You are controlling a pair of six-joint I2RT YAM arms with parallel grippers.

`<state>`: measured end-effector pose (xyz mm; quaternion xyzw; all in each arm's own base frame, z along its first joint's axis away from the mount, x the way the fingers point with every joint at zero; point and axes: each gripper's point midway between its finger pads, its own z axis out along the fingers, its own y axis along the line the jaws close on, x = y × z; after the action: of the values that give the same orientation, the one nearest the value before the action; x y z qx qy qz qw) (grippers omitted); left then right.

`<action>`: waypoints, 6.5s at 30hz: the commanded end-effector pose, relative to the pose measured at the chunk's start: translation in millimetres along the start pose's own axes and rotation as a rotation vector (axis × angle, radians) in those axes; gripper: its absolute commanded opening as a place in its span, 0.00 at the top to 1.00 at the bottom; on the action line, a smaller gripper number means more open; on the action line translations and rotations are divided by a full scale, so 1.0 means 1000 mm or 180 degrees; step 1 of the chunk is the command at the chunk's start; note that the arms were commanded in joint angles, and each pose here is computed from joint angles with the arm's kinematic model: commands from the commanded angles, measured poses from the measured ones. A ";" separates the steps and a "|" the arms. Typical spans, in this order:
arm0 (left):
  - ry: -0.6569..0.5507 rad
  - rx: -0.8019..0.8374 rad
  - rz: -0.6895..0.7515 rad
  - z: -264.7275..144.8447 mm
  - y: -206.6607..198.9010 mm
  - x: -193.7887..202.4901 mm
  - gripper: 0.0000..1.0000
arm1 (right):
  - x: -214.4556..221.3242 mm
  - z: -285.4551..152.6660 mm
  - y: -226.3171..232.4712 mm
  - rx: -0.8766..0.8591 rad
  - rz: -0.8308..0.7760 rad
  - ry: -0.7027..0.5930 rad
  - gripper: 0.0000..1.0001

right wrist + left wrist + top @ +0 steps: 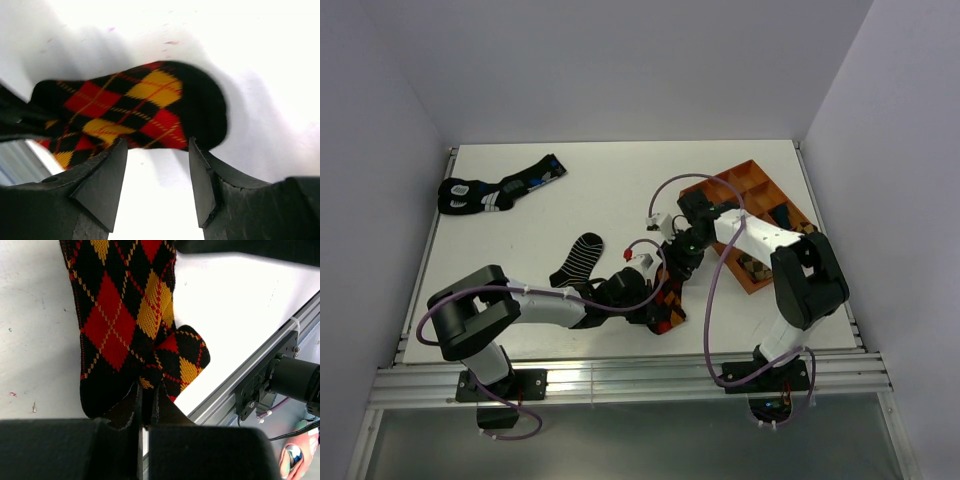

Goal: Roll the socks
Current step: Roll the sock at the center of the board.

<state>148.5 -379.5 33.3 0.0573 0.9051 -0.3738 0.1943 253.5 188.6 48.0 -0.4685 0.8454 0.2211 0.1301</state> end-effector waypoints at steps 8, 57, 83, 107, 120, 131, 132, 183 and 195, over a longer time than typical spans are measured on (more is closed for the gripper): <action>0.0442 -0.0509 0.0046 -0.008 0.045 0.044 1.00 | -0.028 0.001 -0.049 0.0525 0.0156 -0.0062 0.34; 0.1355 -0.0314 -0.0260 -0.001 0.039 0.077 1.00 | -0.063 0.016 -0.045 0.0405 -0.0057 -0.0130 0.55; 0.1521 -0.0213 -0.0700 0.002 0.030 0.069 1.00 | -0.042 -0.065 -0.023 0.0627 -0.0261 -0.0593 0.48; 0.1115 -0.0304 -0.0513 0.001 0.022 0.051 1.00 | -0.023 -0.014 -0.022 -0.0184 0.0081 -0.0118 0.43; 0.1100 -0.0300 -0.0487 0.002 0.019 0.053 1.00 | -0.033 0.012 -0.030 -0.0147 0.0134 -0.0053 0.51; 0.1097 -0.0302 -0.0499 0.005 0.018 0.054 1.00 | -0.044 -0.021 -0.019 0.0008 0.0011 -0.0263 0.76; 0.1097 -0.0304 -0.0494 0.005 0.018 0.055 1.00 | -0.046 -0.027 -0.017 0.0031 -0.0004 -0.0304 0.76; 0.1035 -0.0245 -0.0509 0.008 0.016 0.059 0.99 | -0.039 -0.041 -0.009 0.0267 0.0009 -0.0257 0.84; 0.1046 -0.0195 -0.0476 0.011 0.012 0.060 1.00 | 0.002 -0.030 -0.015 0.0411 0.0122 -0.0068 0.82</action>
<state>110.0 -402.6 29.0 0.0455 0.9124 -0.4059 0.0245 259.2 166.1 66.7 -0.4422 0.8677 0.1731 0.1467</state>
